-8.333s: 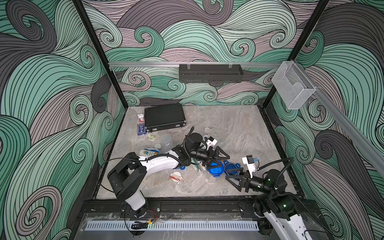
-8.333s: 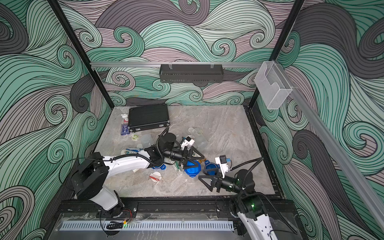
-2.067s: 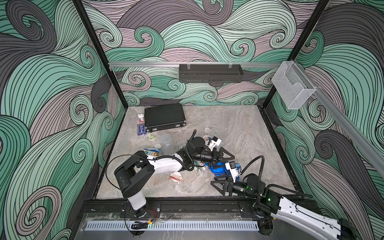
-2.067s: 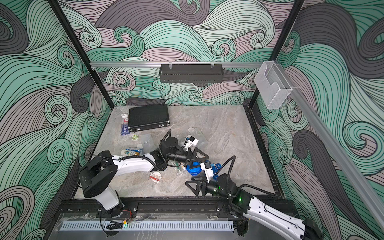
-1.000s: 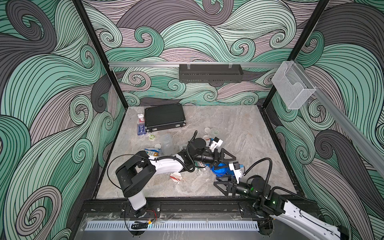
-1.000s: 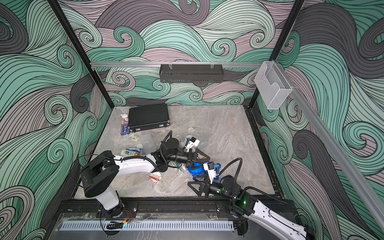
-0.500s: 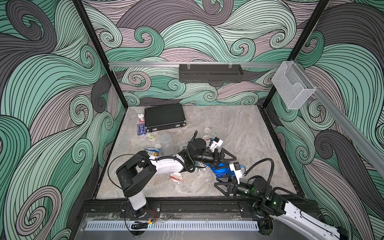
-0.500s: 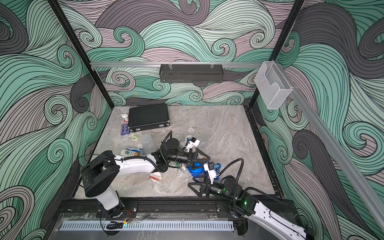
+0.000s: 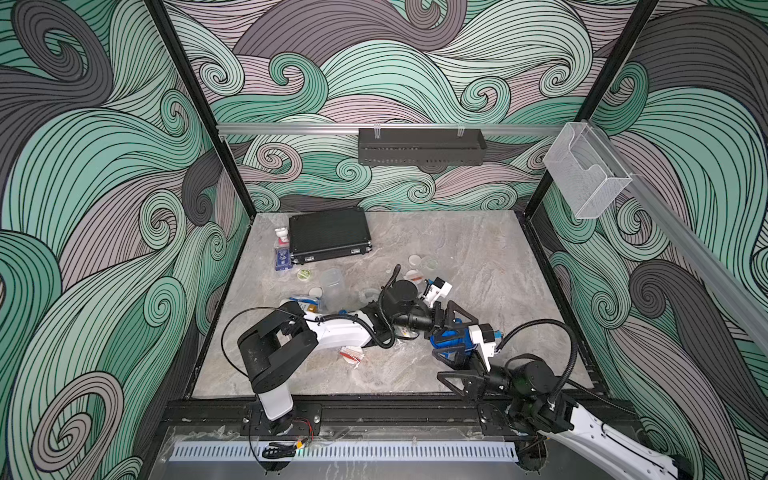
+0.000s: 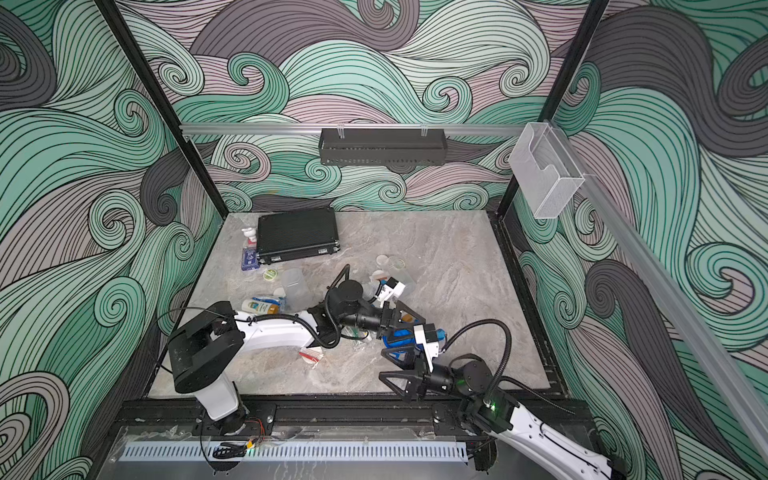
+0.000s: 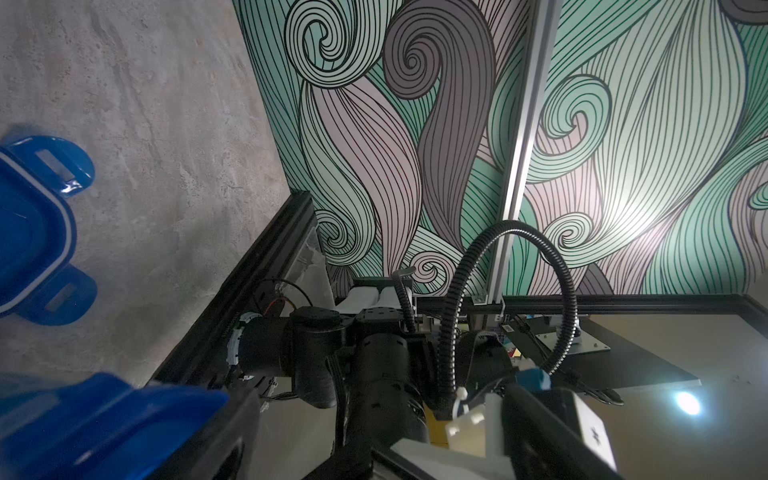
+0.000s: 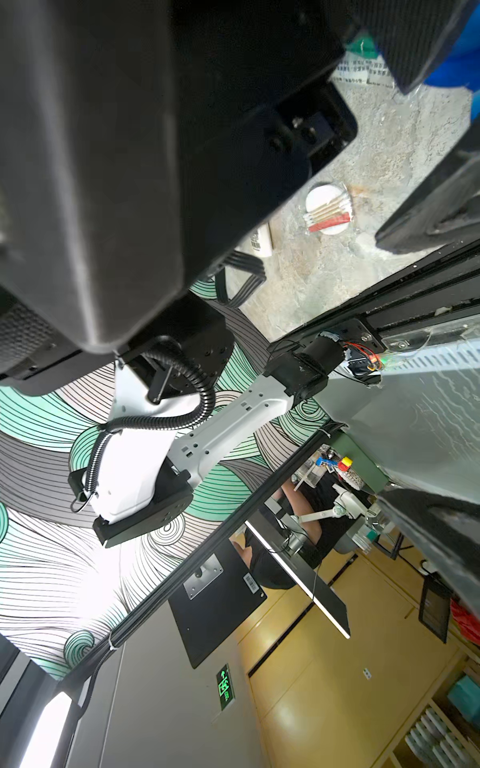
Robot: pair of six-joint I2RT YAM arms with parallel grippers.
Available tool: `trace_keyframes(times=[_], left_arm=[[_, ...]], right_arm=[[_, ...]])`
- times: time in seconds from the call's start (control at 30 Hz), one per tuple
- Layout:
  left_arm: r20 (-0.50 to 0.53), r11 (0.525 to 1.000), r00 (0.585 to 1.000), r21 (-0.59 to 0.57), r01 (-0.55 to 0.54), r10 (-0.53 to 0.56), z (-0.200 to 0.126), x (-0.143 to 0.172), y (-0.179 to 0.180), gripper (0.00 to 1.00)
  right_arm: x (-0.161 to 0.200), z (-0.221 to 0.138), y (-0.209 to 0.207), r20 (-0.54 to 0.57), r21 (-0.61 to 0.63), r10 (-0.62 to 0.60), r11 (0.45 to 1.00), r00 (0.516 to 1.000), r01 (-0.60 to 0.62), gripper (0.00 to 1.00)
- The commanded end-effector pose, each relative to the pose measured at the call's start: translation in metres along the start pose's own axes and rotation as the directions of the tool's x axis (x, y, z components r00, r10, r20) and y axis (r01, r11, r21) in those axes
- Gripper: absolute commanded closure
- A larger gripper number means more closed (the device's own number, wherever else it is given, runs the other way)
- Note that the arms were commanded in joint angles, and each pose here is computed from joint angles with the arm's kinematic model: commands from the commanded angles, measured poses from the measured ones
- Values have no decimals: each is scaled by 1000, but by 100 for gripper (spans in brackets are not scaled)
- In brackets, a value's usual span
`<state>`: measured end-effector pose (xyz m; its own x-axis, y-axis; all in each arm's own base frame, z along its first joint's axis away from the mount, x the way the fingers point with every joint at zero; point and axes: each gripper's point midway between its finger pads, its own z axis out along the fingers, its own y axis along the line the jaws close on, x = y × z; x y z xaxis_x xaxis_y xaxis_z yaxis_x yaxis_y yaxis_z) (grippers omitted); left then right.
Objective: Take out toiletry kits
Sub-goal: Unfasten the latch on the container.
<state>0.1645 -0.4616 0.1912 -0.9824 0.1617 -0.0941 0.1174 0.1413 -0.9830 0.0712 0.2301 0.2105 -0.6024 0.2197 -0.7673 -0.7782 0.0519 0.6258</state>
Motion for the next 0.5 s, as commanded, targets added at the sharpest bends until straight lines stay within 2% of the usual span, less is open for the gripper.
trace_keyframes(times=[0.0,0.2,0.33,0.47], left_arm=[[-22,864,956,-435,253,-291,-19,46,139,8],[-68,873,979,-467,138,-191,-22,31,103,8],[-91,878,990,-475,55,-112,-28,18,69,8],[-126,888,991,-459,-24,-38,-35,12,37,7]], right_arm=[[27,-1,-7,-106,-4,1,1000,994,-2,7],[24,-7,30,-190,-123,-49,992,981,26,5],[14,-13,35,-219,-72,-123,991,968,110,5],[6,-10,37,-197,-61,-109,993,974,99,5]])
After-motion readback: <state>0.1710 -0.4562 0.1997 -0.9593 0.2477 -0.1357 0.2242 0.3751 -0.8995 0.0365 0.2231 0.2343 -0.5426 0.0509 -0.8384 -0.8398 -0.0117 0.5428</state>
